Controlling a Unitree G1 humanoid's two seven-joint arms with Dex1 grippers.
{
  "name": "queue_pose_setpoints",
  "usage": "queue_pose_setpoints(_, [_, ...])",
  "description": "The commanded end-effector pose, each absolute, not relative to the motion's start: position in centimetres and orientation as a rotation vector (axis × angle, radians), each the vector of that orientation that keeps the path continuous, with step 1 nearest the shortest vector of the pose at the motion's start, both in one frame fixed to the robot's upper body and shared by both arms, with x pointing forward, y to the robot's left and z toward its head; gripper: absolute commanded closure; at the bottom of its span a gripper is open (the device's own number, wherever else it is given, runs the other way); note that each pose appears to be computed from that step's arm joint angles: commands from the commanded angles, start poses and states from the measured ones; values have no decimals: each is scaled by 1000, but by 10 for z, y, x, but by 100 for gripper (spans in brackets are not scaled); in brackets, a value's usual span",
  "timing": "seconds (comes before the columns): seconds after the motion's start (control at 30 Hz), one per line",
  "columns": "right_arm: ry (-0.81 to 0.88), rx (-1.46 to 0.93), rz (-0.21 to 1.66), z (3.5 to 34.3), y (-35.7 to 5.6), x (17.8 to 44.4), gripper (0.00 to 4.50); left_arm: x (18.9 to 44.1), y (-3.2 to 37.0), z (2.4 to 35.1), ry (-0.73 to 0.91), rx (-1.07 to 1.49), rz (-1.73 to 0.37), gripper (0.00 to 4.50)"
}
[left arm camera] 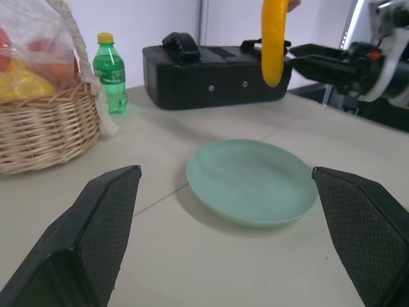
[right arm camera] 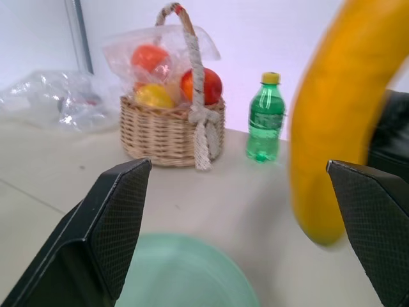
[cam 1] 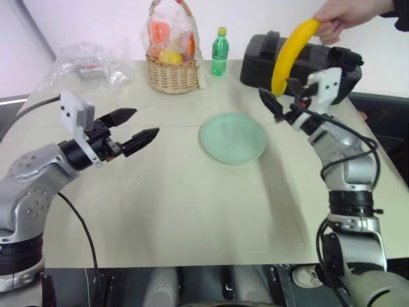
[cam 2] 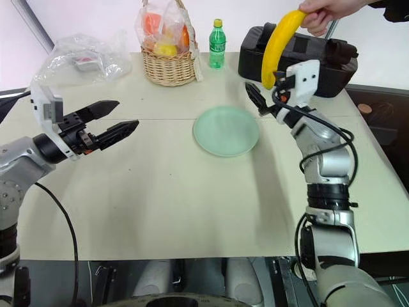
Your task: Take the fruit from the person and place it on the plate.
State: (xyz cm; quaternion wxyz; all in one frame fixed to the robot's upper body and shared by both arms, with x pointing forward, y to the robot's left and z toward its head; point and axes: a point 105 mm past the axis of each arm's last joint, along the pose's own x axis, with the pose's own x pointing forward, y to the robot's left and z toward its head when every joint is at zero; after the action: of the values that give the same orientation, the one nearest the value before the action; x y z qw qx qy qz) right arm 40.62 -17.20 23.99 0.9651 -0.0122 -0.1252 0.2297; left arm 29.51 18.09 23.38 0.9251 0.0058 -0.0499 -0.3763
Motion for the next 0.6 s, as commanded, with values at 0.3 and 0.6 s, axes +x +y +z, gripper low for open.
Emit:
queue_pose_setpoints(0.3, [-341,-63,384,271,-181,443,25,282,181,230,-137,14,-690,0])
queue_pose_setpoints(0.6, [-373,-39,386,282,-176,442,331,282,184,230,-142,17,-662,0])
